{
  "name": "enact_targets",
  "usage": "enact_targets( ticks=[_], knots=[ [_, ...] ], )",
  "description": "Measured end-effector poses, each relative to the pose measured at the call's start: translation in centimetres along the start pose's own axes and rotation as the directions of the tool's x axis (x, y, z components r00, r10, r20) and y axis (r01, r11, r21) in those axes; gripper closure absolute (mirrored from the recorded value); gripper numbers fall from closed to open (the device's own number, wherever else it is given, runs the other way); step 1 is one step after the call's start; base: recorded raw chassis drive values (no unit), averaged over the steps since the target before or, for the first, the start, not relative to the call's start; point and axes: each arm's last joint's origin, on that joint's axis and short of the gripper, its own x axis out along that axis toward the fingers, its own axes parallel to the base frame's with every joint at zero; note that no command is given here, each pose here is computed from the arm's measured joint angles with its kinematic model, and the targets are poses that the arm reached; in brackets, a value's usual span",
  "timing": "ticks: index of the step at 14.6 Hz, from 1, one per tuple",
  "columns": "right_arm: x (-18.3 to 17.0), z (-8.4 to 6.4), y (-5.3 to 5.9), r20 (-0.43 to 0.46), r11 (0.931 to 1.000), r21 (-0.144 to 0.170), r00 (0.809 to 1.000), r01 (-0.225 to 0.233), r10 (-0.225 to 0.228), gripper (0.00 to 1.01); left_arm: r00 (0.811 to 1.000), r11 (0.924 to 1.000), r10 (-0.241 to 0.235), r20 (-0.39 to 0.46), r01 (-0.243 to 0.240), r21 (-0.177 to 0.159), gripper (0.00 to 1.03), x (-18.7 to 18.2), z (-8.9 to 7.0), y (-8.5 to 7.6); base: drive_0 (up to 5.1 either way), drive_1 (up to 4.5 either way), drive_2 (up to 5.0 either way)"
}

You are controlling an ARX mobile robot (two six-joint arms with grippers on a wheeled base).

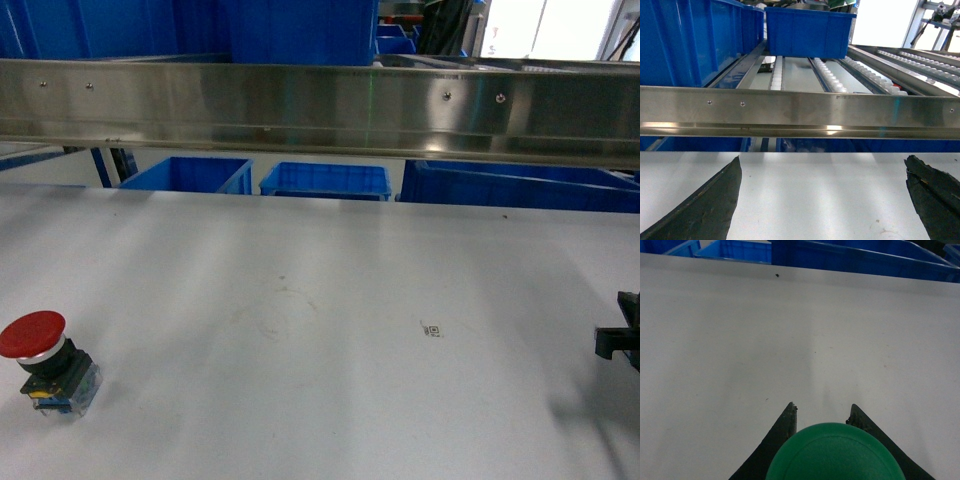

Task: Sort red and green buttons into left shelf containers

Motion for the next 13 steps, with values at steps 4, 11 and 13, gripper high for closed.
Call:
enact_targets(
  ticks=[4,11,13],
  knots=[
    [-7.8,3.4,-0.5,0.106,0.9997,-0.01,0.994,-0.021,0.022,0.74,1.0,1.0,0.0,0.0,0.0,0.0,0.05,0.0,0.0,0.0,0.0,0.0,0.0],
    [-15.9,7.4,-1.3,0.275,0.9996,0.024,0.961,-0.013,0.006,0.74,0.998,0.9999,0.01,-0.057,-0.01,-0.007,0.05,0.7,-1.9,0.1,0.0,0.0,0.0],
    [-16.0,7.6,-1.3,0.284,0.9996,0.024,0.959,-0.013,0.005,0.74,0.984,0.9995,0.028,-0.174,-0.03,-0.007,0.05,1.9,-5.1,0.0,0.0,0.0,0.0]
  ],
)
